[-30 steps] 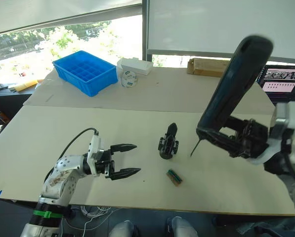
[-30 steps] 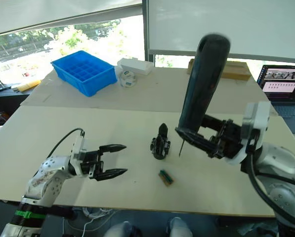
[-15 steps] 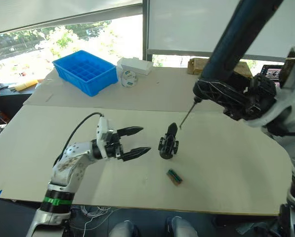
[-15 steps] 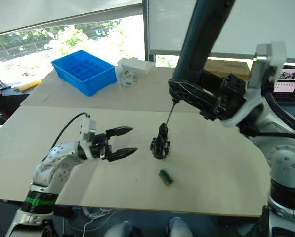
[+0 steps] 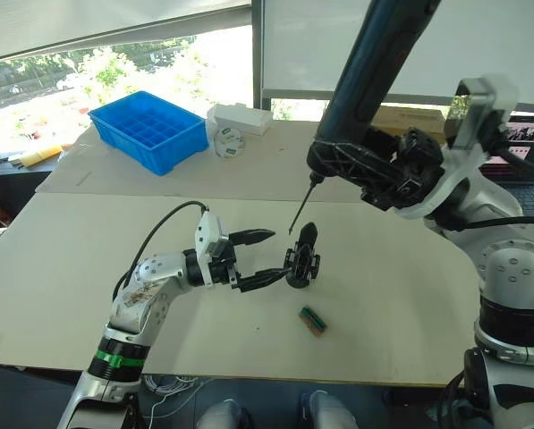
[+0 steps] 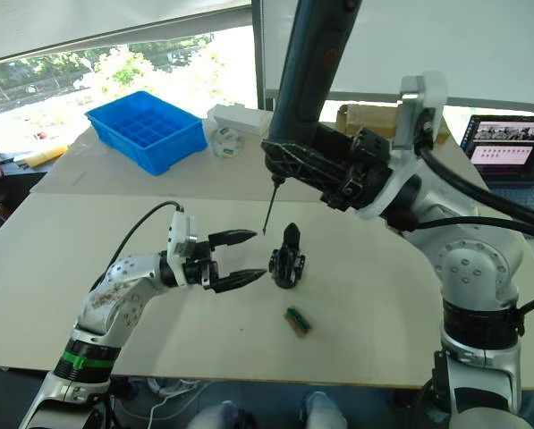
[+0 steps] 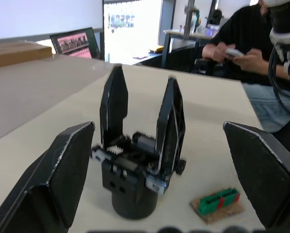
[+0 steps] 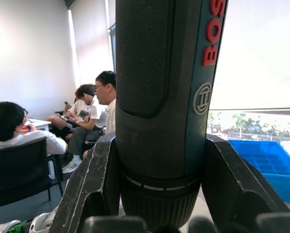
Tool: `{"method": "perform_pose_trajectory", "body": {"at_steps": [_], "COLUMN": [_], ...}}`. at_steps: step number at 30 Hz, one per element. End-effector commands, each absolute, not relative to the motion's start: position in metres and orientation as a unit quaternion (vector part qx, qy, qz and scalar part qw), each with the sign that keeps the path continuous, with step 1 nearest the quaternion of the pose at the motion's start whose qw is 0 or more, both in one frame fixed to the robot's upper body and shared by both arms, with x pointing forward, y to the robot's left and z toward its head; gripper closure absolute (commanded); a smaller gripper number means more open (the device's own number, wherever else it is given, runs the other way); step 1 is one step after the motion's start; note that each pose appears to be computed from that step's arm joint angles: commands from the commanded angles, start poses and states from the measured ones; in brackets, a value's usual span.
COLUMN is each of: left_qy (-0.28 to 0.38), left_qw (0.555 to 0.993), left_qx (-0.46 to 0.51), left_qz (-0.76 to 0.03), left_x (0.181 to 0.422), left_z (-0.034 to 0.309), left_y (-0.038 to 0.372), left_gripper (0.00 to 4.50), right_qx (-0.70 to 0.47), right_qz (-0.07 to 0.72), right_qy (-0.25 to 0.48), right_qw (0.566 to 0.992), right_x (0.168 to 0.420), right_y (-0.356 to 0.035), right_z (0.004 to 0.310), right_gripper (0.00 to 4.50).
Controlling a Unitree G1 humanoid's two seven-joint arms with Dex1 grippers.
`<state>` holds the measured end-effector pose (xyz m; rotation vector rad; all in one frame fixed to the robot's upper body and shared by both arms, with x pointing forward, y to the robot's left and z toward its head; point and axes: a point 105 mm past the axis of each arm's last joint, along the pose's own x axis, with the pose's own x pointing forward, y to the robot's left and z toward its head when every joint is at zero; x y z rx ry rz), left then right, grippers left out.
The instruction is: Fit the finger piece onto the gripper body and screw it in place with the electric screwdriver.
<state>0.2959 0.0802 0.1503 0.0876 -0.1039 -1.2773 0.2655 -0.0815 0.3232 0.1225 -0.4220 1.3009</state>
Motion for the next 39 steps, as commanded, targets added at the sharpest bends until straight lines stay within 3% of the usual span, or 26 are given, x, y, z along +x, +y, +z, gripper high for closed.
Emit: {"method": "perform_pose_trajectory", "body": {"at_steps": [1, 10, 14, 37, 39], "left_qy": [-0.034, -0.001, -0.012, 0.004, 0.007], "left_qw": [0.806, 0.816, 0.828, 0.828, 0.827], "left_qx": [0.068, 0.085, 0.08, 0.065, 0.064], "left_qz": [-0.588, -0.571, -0.556, -0.558, -0.558], "left_x": [0.296, 0.302, 0.313, 0.325, 0.325], "left_z": [0.134, 0.09, 0.09, 0.076, 0.075], "left_y": [0.087, 0.072, 0.058, 0.021, 0.02], "left_gripper": [0.02, 0.02, 0.02, 0.02, 0.53], "right_qx": [0.033, 0.017, 0.005, -0.011, -0.011], "right_qz": [0.609, 0.615, 0.614, 0.61, 0.61], "right_qy": [-0.23, -0.227, -0.226, -0.227, -0.226], "right_qw": [0.759, 0.755, 0.756, 0.759, 0.759], "right_x": [0.256, 0.254, 0.254, 0.25, 0.249], "right_y": [-0.081, -0.081, -0.082, -0.085, -0.085], "right_z": [0.332, 0.321, 0.315, 0.312, 0.311], "right_gripper": [2.59, 2.59, 2.59, 2.59, 2.59]}}
